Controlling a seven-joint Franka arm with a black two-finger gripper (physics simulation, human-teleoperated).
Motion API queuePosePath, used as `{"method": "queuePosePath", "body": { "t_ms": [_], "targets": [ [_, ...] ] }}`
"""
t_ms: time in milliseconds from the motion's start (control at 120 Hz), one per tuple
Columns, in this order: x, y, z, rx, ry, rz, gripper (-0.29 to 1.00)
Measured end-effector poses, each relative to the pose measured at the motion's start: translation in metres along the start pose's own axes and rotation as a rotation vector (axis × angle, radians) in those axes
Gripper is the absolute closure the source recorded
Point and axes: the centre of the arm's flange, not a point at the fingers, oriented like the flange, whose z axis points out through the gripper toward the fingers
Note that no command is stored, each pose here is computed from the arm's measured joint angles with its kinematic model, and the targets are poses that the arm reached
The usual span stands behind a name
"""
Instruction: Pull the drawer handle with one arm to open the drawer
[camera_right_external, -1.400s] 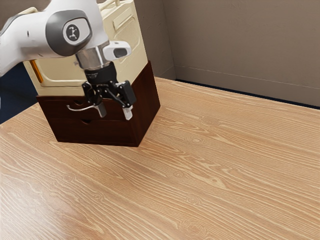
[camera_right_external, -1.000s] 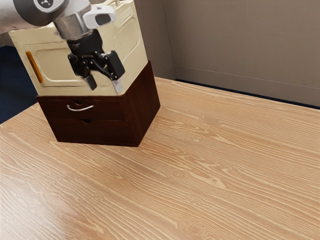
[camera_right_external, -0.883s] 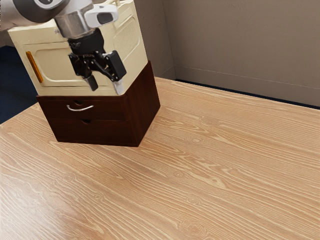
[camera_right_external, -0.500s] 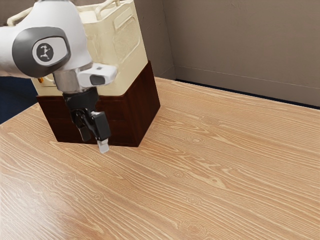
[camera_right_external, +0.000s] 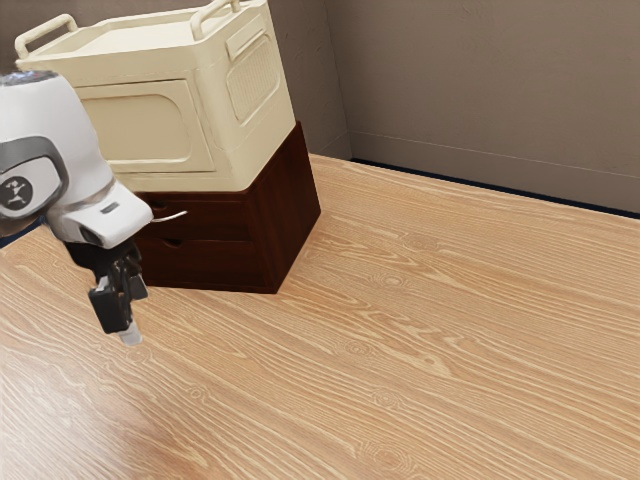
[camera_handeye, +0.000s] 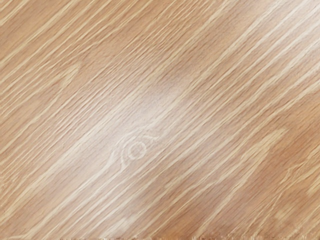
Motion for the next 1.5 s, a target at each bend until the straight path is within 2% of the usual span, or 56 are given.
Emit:
{"method": "queuePosePath", "body": {
  "t_ms": [233, 500, 608, 767, 1117, 1500],
  "targets": [
    [-0.018, -0.033, 0.013, 0.075, -0.046, 0.141, 0.00],
    [-0.015, -0.040, 0.009, 0.119, -0.083, 0.251, 0.00],
    [-0.006, -0.038, 0.014, 0.114, -0.107, 0.268, 0.00],
    [-0.013, -0.044, 0.018, 0.093, -0.074, 0.310, 0.00],
    [-0.015, -0.081, 0.010, 0.098, -0.017, 0.408, 0.00],
    [-0.037, -0.111, 0.007, 0.218, 0.029, 0.412, 0.00]
  ]
}}
